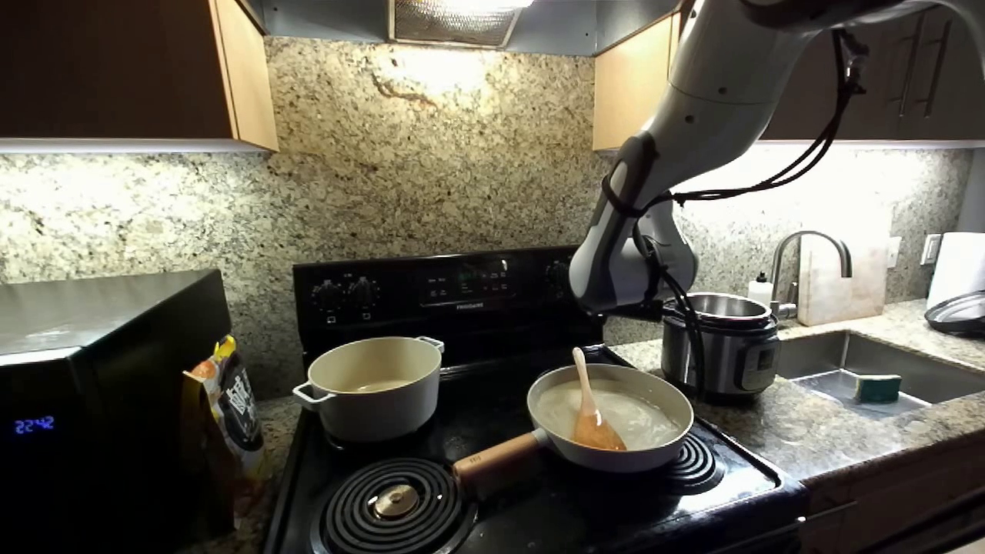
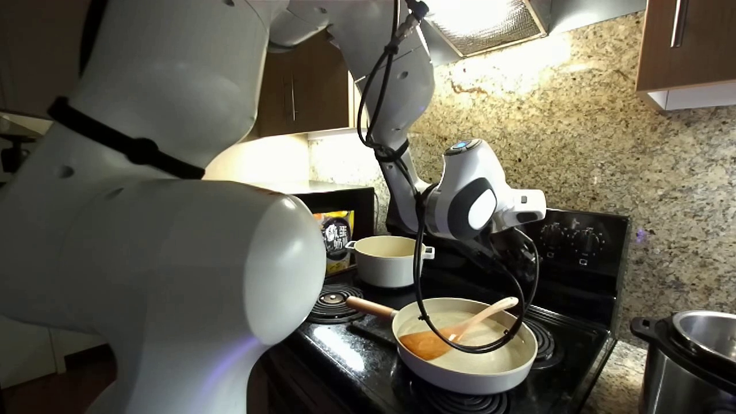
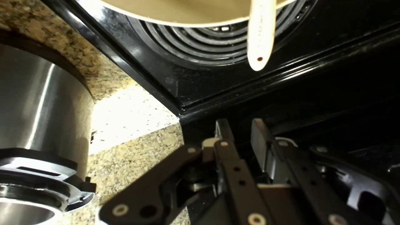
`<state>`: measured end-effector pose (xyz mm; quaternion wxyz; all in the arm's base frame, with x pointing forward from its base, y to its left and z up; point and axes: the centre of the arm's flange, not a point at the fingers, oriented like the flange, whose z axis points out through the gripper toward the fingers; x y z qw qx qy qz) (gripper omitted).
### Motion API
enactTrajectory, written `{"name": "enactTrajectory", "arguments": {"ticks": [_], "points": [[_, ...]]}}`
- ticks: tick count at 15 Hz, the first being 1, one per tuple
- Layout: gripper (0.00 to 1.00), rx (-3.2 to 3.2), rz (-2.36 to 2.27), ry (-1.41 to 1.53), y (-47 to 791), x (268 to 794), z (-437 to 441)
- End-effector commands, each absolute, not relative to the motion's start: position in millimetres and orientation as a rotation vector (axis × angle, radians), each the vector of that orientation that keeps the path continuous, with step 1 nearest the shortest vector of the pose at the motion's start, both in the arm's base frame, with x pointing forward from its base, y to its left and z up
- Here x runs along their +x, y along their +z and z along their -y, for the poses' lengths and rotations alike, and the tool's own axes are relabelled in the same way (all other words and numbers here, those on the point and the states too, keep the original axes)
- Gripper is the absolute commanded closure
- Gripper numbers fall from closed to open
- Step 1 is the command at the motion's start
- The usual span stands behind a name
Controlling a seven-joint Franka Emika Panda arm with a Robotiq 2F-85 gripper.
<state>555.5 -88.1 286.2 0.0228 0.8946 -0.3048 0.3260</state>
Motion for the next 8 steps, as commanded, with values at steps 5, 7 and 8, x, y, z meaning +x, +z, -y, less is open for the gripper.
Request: {"name": "enactTrajectory", "arguments": {"ticks": [5, 7, 8], "points": [[0.94, 2.773, 1.046, 0.959, 273.3, 526.5, 107.4], [0.94, 2.773, 1.051, 0.949, 271.0, 523.8, 107.4], [0.94, 2.774, 1.052, 0.945, 270.2, 522.5, 107.1]]}}
